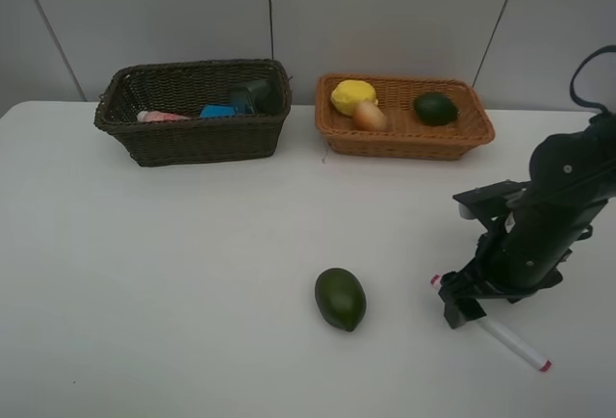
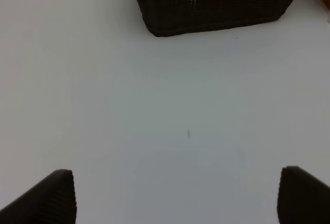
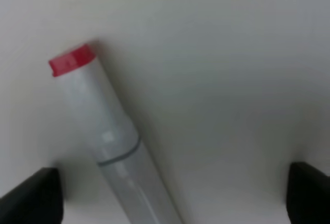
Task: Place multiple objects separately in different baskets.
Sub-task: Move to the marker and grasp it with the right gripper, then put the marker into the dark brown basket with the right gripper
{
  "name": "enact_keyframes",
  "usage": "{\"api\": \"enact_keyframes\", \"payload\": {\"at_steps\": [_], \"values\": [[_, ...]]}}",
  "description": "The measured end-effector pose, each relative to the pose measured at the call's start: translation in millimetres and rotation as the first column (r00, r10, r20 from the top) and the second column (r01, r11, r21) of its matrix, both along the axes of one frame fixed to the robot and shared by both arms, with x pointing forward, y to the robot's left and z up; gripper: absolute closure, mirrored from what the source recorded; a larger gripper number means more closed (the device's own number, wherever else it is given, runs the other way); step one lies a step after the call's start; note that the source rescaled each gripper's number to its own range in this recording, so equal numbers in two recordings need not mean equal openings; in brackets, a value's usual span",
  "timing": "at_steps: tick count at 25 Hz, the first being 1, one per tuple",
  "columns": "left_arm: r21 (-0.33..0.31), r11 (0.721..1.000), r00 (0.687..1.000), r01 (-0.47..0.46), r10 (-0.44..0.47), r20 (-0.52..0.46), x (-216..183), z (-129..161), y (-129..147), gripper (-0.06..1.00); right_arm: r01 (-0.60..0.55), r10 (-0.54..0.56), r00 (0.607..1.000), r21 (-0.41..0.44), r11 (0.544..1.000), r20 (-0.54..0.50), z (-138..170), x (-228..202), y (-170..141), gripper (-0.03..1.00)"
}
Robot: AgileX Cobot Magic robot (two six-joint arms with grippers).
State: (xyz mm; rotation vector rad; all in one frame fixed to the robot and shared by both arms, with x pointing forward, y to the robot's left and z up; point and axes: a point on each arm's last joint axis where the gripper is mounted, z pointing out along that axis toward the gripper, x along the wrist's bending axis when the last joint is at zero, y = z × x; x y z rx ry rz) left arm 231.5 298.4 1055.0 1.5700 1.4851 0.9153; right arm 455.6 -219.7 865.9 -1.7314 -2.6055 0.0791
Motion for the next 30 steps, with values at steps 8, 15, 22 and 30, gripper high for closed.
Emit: {"api": "enact_keyframes", "payload": {"at_steps": [8,15,22,30], "values": [[0.0,1.0,1.0,0.0,0.0,0.0,0,0,0,-0.05,-0.013,0.013,1.0,-0.006,1.0,0.004,0,2,0,0.96],[0.0,1.0,1.0,0.0,0.0,0.0,0,0,0,-0.05,-0.014,0.014,1.0,-0.007,1.0,0.003,1,2,0,0.96],[0.0,1.0,1.0,0.0,0.0,0.0,0,0,0,-0.05,-0.005,0.004,0.999,0.013,1.0,0.047,31,5,2,0.96],[0.0,1.0,1.0,0.0,0.0,0.0,0,0,0,-0.05,-0.065,-0.051,0.874,0.221,0.973,0.484,157,75,32,0.96]]}}
